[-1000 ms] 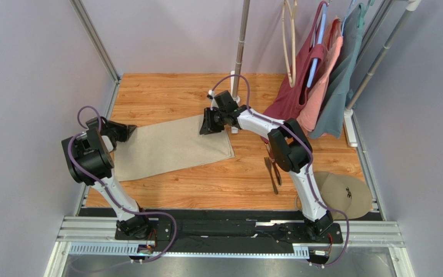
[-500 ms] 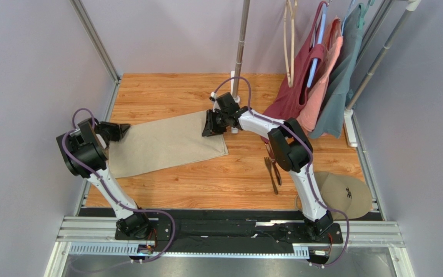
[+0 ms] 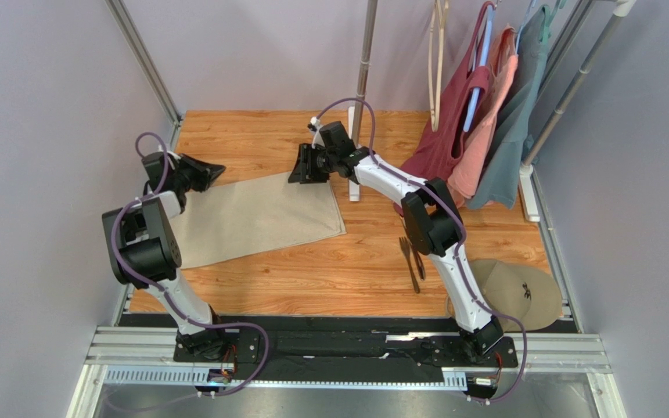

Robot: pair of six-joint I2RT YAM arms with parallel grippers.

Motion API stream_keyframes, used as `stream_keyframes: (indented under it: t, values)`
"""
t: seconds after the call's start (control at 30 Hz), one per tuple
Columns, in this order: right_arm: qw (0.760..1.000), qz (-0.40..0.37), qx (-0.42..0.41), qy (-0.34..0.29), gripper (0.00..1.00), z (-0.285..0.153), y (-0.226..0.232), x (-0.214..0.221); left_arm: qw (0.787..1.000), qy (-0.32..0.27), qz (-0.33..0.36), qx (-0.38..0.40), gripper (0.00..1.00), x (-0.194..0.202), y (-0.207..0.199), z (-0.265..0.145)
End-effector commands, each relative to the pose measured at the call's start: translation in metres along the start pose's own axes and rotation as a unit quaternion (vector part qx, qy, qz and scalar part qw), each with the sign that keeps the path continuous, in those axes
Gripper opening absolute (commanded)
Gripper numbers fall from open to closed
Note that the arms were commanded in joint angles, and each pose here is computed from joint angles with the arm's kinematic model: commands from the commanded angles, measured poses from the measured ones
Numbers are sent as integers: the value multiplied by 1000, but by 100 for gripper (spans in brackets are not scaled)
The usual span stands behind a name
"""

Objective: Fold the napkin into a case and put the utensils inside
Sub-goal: Smooth out the rectangle-folded napkin at the center of the board, then pick up the rectangle-folded napkin from the center of the board.

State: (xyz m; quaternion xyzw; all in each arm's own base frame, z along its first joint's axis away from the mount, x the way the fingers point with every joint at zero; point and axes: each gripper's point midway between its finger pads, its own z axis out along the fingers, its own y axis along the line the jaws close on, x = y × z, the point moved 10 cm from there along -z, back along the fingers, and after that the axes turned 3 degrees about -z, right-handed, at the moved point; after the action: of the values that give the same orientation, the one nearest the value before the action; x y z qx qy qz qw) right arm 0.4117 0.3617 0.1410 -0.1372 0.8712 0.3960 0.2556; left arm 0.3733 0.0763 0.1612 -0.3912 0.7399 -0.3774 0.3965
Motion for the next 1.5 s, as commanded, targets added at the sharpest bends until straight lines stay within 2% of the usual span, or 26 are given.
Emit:
stream_keyframes:
  t: [0.0,0.17,0.33,0.43,0.57,0.6,0.67,0.7,0.8,0.9,0.93,1.07,1.1,1.27,1.47]
  values:
    - [998,-1,-34,-58,49,9,8,-35,998,40,-58,-5,13,31,30,31]
    - [998,31,-17,-57,50,35,-24,-35,995,47,-84,-28,12,40,47,55]
    - [997,38,-10,-74,56,46,-57,-45,994,55,-81,-50,12,37,51,68]
    - [997,4,-2,-73,63,47,-58,-50,993,74,-48,-79,14,38,41,68]
    - [998,-18,23,-49,69,24,-50,-50,993,71,37,-81,26,38,6,57]
    - [997,-31,19,-61,71,4,-31,-61,992,76,58,-86,27,45,-5,57]
    - [997,-43,52,-39,74,-13,-28,-54,987,88,91,-101,29,53,-22,47]
    - [996,-60,56,-45,76,-31,-11,-59,984,103,103,-105,29,63,-28,45]
    - [987,-100,124,-28,76,-54,-2,-47,983,109,103,-104,29,78,-42,28]
    - [973,-112,204,11,75,-64,-15,-28,984,129,99,-79,29,94,-51,7]
    - [970,-113,214,17,74,-64,-18,-24,983,132,105,-70,29,97,-55,-3]
    - [963,-113,240,44,59,-57,-32,-14,978,146,134,-64,36,101,-68,-32]
    - [963,-113,240,48,58,-54,-33,-13,974,155,148,-73,42,103,-67,-41]
    - [947,-137,283,64,60,-41,-44,-1,967,160,188,-67,47,106,-76,-68]
    - [940,-144,299,87,61,-31,-53,12,962,197,175,-68,42,114,-63,-63]
